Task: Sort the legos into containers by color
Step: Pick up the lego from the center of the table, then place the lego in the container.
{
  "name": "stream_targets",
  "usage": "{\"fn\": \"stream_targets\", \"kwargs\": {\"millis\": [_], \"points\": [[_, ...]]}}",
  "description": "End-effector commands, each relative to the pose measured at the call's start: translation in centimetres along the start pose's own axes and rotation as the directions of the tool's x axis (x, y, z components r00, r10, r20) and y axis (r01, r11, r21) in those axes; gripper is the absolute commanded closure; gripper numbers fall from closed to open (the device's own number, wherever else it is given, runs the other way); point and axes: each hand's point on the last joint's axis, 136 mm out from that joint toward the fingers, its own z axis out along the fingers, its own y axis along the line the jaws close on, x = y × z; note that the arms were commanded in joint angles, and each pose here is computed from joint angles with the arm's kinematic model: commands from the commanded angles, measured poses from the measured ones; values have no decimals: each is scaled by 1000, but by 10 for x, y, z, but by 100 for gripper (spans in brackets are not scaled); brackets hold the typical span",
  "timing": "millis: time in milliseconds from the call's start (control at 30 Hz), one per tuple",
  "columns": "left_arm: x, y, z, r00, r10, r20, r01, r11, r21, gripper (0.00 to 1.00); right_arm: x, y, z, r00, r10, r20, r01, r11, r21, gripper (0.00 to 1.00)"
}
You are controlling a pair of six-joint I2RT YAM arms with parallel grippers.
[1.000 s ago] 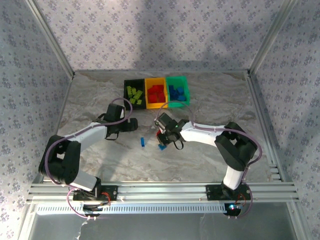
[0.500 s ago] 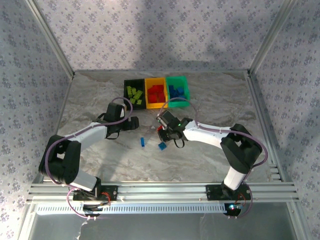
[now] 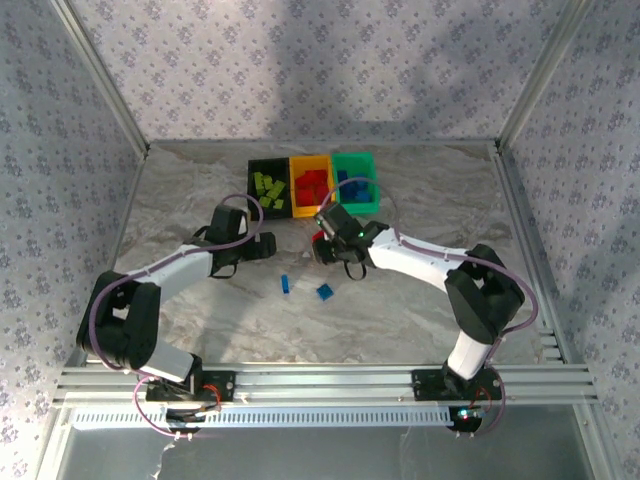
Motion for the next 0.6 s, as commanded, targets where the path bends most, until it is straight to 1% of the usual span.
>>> {"fn": "stream_targets", "kwargs": {"millis": [0,233,400,567], "points": [[-2,5,-8,1000,-9,21,9,1000,-12,0,-43,1,-13,997,33,66,-30,999,-37,67],[-5,17,-14,998,-39,46,41,998,-44,0,-98,-17,-8,989,111,97,-100,989,-110,66],[-5,20,-14,998,-49,48,51,998,-48,0,-134,-35,15,971,232,63,-219,962,-160,66],[-5,20,-13,998,-52,46,54,997,-47,0,-155,-42,46,955,294,32,-283,939,-194,65]]}}
